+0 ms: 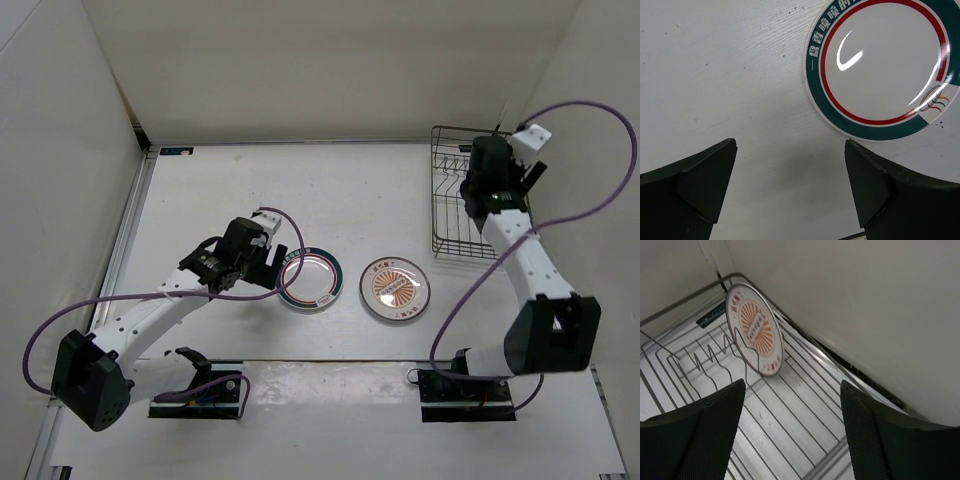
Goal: Unload the plates from the dish rack
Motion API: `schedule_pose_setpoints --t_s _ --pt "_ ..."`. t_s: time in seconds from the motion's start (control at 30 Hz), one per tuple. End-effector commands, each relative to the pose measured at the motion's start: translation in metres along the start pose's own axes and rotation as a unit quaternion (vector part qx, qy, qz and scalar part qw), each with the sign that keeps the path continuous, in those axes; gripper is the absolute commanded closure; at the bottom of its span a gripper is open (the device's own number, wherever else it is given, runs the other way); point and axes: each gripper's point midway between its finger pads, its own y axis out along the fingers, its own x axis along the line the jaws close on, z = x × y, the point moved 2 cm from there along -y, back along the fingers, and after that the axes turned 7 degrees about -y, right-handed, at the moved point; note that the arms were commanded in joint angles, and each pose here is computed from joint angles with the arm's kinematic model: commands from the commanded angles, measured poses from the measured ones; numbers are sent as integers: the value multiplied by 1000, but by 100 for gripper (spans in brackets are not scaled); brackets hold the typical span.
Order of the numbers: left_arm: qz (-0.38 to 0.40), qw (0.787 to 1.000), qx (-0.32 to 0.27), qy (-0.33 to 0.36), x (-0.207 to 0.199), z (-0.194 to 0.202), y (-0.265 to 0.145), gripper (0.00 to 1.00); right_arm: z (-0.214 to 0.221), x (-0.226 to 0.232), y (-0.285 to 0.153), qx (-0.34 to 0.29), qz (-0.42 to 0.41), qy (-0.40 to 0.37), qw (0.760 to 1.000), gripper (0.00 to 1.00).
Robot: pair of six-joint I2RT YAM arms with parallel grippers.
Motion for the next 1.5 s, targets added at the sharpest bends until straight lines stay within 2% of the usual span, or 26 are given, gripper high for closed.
schedule_pose_setpoints --t_s 0.0,0.03,0.07,0.1,0.13,0.23,0.27,0.3,0.37,0.47,0.6,0.7,0.9,1.1,1.3,1.33,1.37,1.47 --pt "4 999 -36 -3 -1 -19 -13 0 -70 9 17 -57 -6 2 998 22" --pt "4 999 -40 -5 -1 -20 -15 0 -57 19 32 -38 -9 -22 999 22" --pt "4 999 -38 -4 -1 -20 -14 0 -69 20 36 -37 -13 -21 999 22" --pt "4 999 -41 -4 -1 -21 -15 0 -57 29 45 -18 -21 -38 999 22" --pt "3 999 -42 -4 0 -21 -15 0 -70 27 50 -18 -19 -32 999 25" --pt "3 999 -40 -3 0 -20 -15 0 -55 33 83 44 -25 -78 996 29" --pt "3 999 -39 -3 0 -20 -15 0 -32 31 90 90 -34 -112 989 31" --pt "2 999 -41 -3 0 -21 -15 0 -52 31 92 80 -38 -105 991 31" --pt "3 999 -41 -3 0 -21 -15 0 -34 32 106 117 -61 -116 984 31" --pt "4 999 -41 -2 -1 -22 -15 0 -35 32 116 135 -93 -122 979 31" --pt "3 999 -38 -1 -1 -22 -15 0 -9 21 132 185 -93 -147 967 31" --pt "2 999 -36 1 0 -21 -13 0 14 35 133 216 -155 -137 954 31" --pt "1 999 -34 2 -1 -21 -12 0 51 48 136 256 -217 -136 932 39" --pt "-3 1000 -26 5 0 -19 -9 0 65 49 146 261 -216 -127 932 41" --pt "-7 1000 -26 7 2 -18 -9 0 84 52 159 281 -219 -140 924 52" --pt "-9 1000 -26 8 2 -18 -9 0 82 52 162 278 -217 -138 925 65" --pt "-9 1000 -25 9 2 -18 -9 0 83 51 165 281 -212 -138 926 72" --pt "-9 1000 -19 8 2 -17 -7 0 88 50 172 283 -199 -141 927 76"
